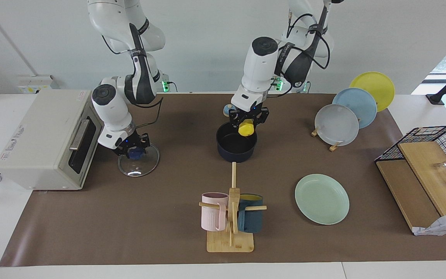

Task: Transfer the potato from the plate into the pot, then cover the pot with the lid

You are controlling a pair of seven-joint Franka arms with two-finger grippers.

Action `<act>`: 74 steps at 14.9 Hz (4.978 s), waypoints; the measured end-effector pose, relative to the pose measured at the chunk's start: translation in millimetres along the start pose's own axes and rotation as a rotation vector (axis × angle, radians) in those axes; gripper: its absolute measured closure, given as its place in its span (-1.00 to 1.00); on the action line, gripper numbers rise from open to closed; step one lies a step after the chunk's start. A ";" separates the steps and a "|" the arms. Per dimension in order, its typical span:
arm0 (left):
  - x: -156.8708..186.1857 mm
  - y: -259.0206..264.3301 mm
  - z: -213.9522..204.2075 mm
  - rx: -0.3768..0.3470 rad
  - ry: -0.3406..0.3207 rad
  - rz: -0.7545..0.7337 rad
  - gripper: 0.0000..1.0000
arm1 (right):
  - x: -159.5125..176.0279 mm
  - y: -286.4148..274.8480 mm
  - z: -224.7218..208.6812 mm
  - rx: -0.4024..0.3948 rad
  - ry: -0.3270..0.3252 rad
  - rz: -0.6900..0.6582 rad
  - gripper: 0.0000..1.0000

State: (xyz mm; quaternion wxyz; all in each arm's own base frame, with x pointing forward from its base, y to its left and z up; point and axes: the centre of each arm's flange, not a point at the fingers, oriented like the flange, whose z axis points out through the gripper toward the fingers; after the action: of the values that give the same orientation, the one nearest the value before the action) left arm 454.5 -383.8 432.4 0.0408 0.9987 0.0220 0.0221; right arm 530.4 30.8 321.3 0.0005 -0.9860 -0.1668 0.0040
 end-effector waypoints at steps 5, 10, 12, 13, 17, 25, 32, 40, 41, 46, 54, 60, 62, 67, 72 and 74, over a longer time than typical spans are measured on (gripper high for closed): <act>-3.7 1.3 54.5 0.017 -0.017 0.008 -0.32 | 4.4 -0.3 -9.7 0.009 -0.031 -0.004 -0.33; 0.9 2.5 85.2 0.039 -0.004 0.031 -0.32 | 33.3 -15.8 -61.9 0.012 -0.043 -0.028 -0.33; 0.3 3.5 91.8 0.048 -0.002 0.041 -0.32 | 42.5 -36.5 -75.7 0.012 -0.050 -0.012 -0.33; -0.9 4.0 93.7 0.052 -0.002 0.046 -0.32 | 46.3 -47.5 -81.4 0.011 -0.054 -0.005 -0.33; -15.0 6.6 105.3 0.075 -0.016 0.075 -0.32 | 60.2 -81.1 -103.4 0.007 -0.053 -0.010 -0.33; -33.5 17.0 112.6 0.084 -0.028 0.107 -0.32 | 79.4 -101.6 -125.1 0.004 -0.048 -0.003 -0.33; -25.1 12.6 91.6 0.069 0.001 0.103 -1.00 | 81.6 -101.3 -126.3 0.003 -0.044 0.013 -0.33; 77.8 -139.9 -150.0 0.087 0.055 0.117 -1.00 | 86.7 -130.8 -134.0 0.001 -0.039 0.072 -0.33; 84.8 -165.9 -167.2 0.092 0.057 0.134 -1.00 | 89.7 -147.2 -141.0 -0.001 -0.035 0.102 -0.33; 108.3 -264.3 -189.8 0.120 0.004 0.191 -1.00 | 95.4 -253.2 -164.2 0.007 0.012 0.261 -0.33; 101.2 -281.0 -224.3 0.129 -0.055 0.166 -1.00 | 88.7 -388.2 -134.2 0.020 0.027 0.338 -0.33; 99.4 -275.5 -220.3 0.074 -0.079 0.150 -1.00 | 100.8 -408.1 -114.0 -0.016 0.033 0.343 -0.33; 99.6 -275.1 -221.0 0.062 -0.077 0.136 -1.00 | 102.1 -407.1 -108.0 -0.022 0.026 0.345 -0.33; 106.5 -291.8 -227.6 0.057 -0.037 0.097 -1.00 | 102.4 -407.1 -98.3 -0.033 0.008 0.345 -0.33; 98.9 -298.5 -233.1 0.060 -0.032 0.086 -1.00 | 99.8 -406.6 -93.8 -0.035 -0.014 0.350 -0.33; 97.8 -294.3 -233.8 0.060 -0.031 0.094 -1.00 | 99.5 -407.1 -93.6 -0.029 -0.019 0.353 -0.33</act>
State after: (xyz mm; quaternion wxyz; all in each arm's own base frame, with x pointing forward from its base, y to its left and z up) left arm 529.0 -67.5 645.1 0.0101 0.9996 -0.0247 0.0081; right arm 491.2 448.0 415.1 -0.0161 -0.9998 0.0087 0.0108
